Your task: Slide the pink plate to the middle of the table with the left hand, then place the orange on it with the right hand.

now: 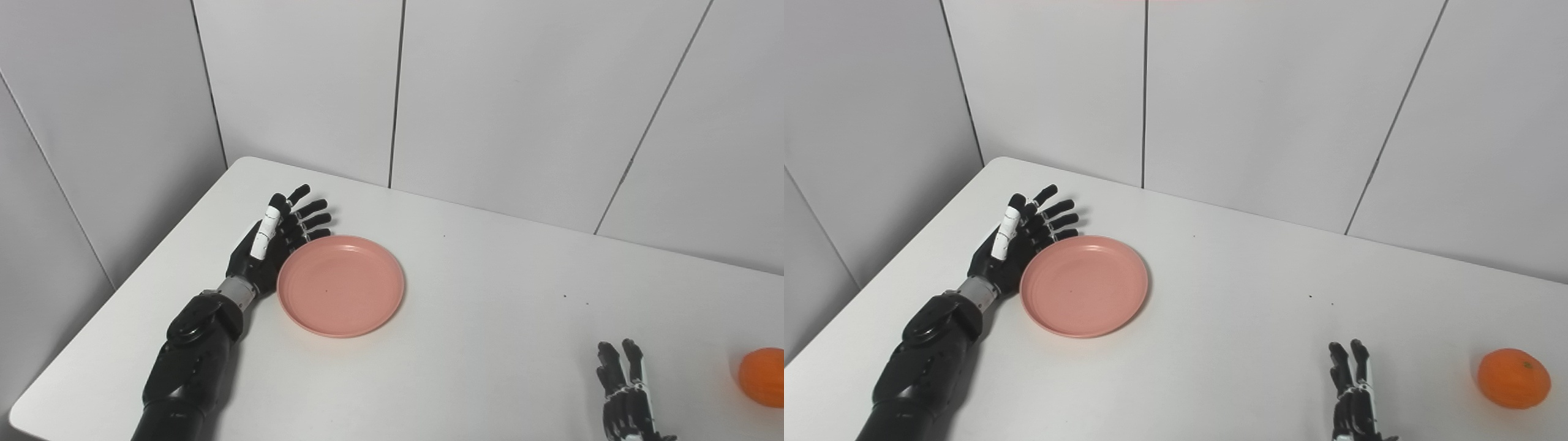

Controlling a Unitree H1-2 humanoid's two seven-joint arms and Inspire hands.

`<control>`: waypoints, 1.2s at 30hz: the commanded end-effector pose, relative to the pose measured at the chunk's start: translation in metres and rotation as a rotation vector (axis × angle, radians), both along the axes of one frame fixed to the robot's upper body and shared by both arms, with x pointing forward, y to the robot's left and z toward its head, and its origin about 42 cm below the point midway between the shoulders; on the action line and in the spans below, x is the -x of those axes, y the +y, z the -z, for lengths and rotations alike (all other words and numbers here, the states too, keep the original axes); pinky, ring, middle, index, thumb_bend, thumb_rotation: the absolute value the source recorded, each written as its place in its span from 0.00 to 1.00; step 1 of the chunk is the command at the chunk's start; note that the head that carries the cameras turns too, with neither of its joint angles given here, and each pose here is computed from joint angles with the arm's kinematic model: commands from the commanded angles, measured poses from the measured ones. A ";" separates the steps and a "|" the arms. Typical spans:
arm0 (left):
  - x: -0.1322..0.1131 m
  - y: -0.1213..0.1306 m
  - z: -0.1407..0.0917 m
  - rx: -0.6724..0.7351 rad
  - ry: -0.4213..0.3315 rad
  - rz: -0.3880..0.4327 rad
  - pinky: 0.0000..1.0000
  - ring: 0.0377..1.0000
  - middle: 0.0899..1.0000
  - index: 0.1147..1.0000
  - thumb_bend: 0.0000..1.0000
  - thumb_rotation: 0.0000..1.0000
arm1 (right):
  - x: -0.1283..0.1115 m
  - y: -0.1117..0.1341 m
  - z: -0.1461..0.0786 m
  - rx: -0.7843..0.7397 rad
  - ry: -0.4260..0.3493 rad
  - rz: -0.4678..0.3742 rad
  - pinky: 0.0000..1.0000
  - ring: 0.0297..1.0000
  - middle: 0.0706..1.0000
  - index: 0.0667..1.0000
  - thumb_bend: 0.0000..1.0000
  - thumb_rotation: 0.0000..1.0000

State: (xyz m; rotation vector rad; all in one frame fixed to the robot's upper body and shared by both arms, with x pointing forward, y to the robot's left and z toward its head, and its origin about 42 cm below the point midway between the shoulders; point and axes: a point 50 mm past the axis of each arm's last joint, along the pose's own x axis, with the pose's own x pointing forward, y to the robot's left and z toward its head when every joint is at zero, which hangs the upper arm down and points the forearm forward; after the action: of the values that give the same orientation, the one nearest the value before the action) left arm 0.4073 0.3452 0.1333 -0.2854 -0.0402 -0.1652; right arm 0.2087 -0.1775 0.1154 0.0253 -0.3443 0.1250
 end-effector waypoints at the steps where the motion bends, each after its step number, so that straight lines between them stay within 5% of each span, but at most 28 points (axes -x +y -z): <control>1: 0.002 -0.010 0.009 0.008 0.051 0.013 0.73 0.80 0.81 0.91 0.92 0.76 | 0.033 -0.003 0.034 0.006 0.166 0.002 1.00 0.97 0.93 1.00 0.83 1.00; 8: 0.007 -0.025 0.017 0.005 0.071 0.006 0.74 0.83 0.86 0.93 0.96 0.75 | 0.033 -0.001 0.033 0.012 0.156 0.004 1.00 0.96 0.93 0.99 0.81 1.00; 20: 0.016 -0.047 0.025 0.025 0.097 -0.035 0.92 0.94 0.97 0.98 0.92 0.75 | 0.034 0.001 0.031 0.013 0.154 0.000 1.00 0.96 0.93 0.98 0.81 1.00; 36: 0.027 -0.067 0.027 0.017 0.110 -0.045 0.99 0.99 1.00 0.96 0.88 0.77 | 0.034 0.012 0.026 0.019 0.141 0.004 0.97 0.95 0.91 0.96 0.80 1.00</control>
State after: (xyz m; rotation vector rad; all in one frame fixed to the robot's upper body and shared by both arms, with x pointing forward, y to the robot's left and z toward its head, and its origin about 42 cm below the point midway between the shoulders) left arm 0.3910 0.2843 0.1286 -0.3044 -0.0560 -0.1147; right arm 0.2081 -0.1702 0.1171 -0.0161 -0.3435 0.1274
